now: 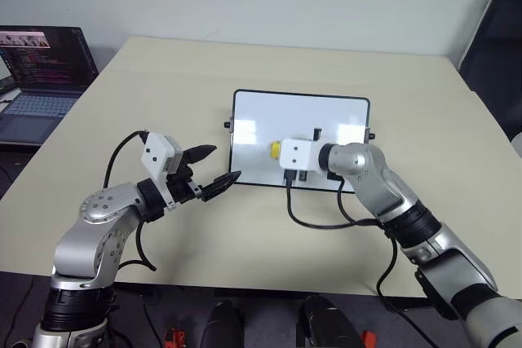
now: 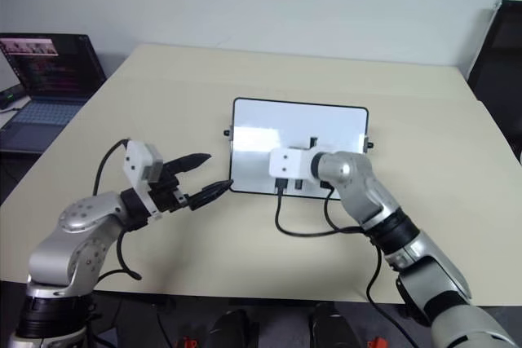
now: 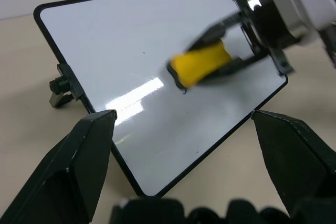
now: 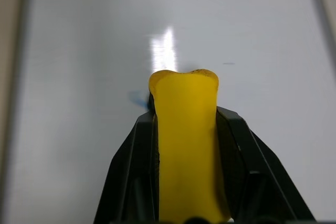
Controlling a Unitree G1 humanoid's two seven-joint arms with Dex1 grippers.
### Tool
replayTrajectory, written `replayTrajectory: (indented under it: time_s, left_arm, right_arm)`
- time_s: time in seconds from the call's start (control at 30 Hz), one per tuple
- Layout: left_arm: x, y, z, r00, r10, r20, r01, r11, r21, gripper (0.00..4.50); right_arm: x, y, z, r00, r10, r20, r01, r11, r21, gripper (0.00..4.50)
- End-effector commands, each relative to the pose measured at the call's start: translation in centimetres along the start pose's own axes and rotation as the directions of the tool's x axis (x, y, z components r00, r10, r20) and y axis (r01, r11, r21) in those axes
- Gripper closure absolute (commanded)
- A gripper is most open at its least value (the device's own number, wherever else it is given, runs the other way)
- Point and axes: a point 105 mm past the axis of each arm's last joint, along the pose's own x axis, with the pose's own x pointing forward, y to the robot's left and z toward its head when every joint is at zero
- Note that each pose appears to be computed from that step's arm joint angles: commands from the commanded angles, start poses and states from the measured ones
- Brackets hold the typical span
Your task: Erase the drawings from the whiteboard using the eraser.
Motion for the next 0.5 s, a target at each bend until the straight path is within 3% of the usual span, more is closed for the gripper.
replayTrajectory:
  time_s: [0.03, 0.13, 0.23, 0.4, 0.5]
  left_arm:
    - [-0.6, 0.3, 0.9, 0.999, 0.004, 0.034, -0.005, 0.999, 0.036, 0.00]
    - [-0.3, -0.1, 1.4, 0.999, -0.002, 0.039, 0.001, 0.999, 0.039, 0.00]
    - [0.1, -0.7, 2.6, 0.999, -0.008, 0.048, 0.005, 0.999, 0.047, 0.00]
    - [0.3, -1.4, 4.3, 0.998, -0.006, 0.056, 0.003, 0.999, 0.051, 0.00]
    - [0.2, -1.7, 4.7, 0.999, -0.002, 0.054, 0.000, 0.999, 0.046, 0.00]
  right_arm:
    - [-0.1, -0.3, -1.9, 0.996, -0.028, -0.089, 0.029, 1.000, 0.009, 3.37]
    - [-0.6, -3.4, -2.7, 0.971, -0.200, -0.129, 0.198, 0.980, -0.025, 3.37]
    - [-1.1, -4.4, -3.4, 0.960, -0.239, -0.147, 0.237, 0.971, -0.031, 3.37]
    - [-1.2, -3.3, -4.0, 0.972, -0.173, -0.157, 0.175, 0.985, -0.005, 3.37]
    - [-0.8, -0.9, -3.2, 0.991, -0.044, -0.123, 0.047, 0.999, 0.021, 3.37]
